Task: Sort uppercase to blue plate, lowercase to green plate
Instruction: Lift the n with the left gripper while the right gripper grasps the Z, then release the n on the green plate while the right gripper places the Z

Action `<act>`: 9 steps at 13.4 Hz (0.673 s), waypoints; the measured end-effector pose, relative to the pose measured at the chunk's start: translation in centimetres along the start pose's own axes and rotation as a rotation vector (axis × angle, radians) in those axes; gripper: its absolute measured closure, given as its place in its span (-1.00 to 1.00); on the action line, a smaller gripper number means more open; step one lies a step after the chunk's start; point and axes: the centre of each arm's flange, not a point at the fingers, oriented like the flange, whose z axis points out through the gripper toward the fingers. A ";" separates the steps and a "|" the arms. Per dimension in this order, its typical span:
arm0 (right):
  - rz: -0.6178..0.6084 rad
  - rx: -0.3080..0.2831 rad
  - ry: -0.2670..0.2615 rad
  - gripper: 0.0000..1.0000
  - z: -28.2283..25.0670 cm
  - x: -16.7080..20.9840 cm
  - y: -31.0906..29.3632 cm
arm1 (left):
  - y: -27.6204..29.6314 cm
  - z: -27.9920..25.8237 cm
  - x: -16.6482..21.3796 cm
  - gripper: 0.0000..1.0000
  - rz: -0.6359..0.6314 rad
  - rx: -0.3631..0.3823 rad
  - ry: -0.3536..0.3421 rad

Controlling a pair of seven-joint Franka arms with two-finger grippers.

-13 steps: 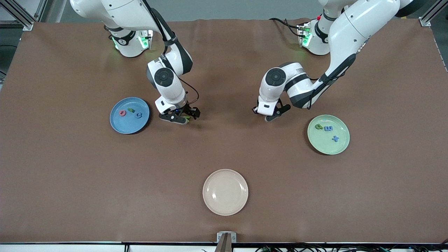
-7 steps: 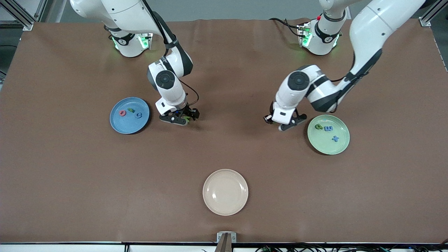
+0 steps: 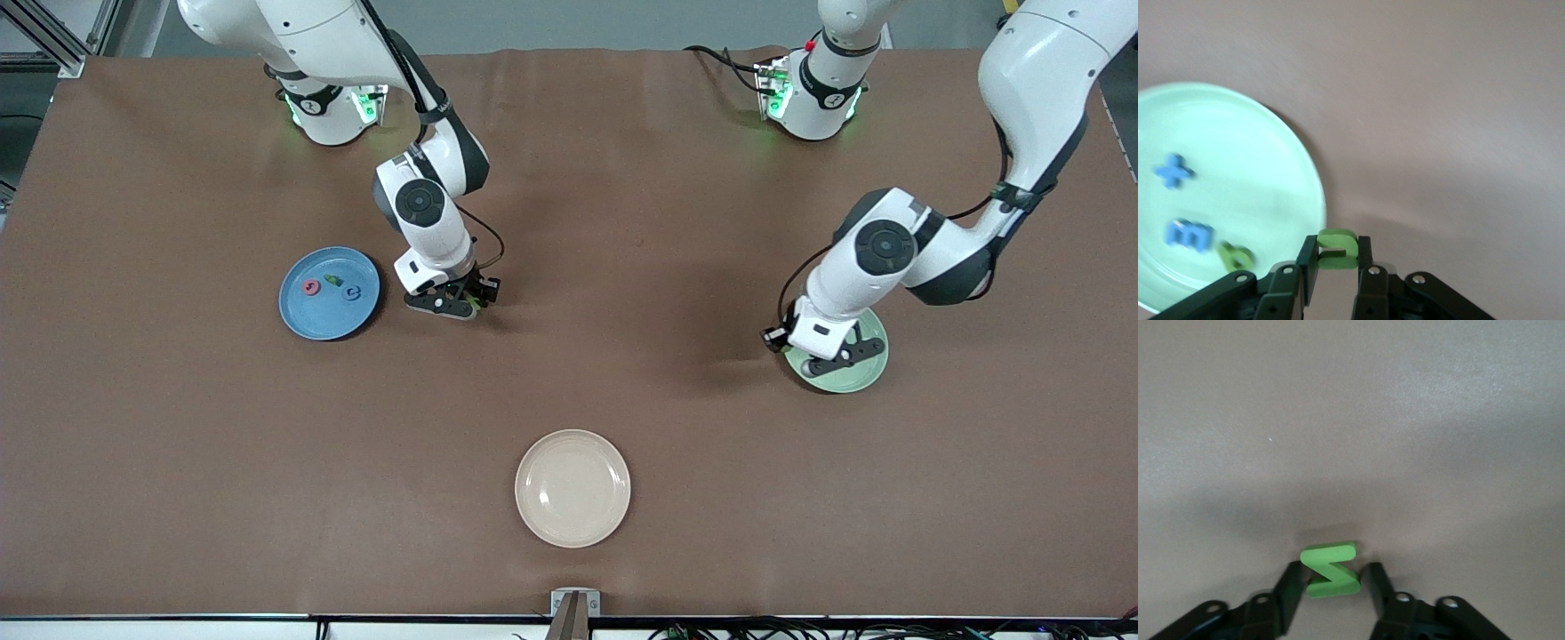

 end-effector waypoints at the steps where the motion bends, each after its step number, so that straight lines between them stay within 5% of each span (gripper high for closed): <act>1: 0.000 0.001 -0.001 0.29 -0.3 0.0 -0.1 | -1.2 0.6 0.8 0.44 0.013 0.011 -0.006; 6: -0.013 -0.019 -0.019 0.30 -0.2 0.6 0.6 | -6.5 4.6 3.4 0.44 0.102 0.042 -0.059; 9: -0.044 -0.084 -0.107 0.30 -1.2 2.7 3.5 | -7.1 5.5 3.6 0.44 0.118 0.039 -0.073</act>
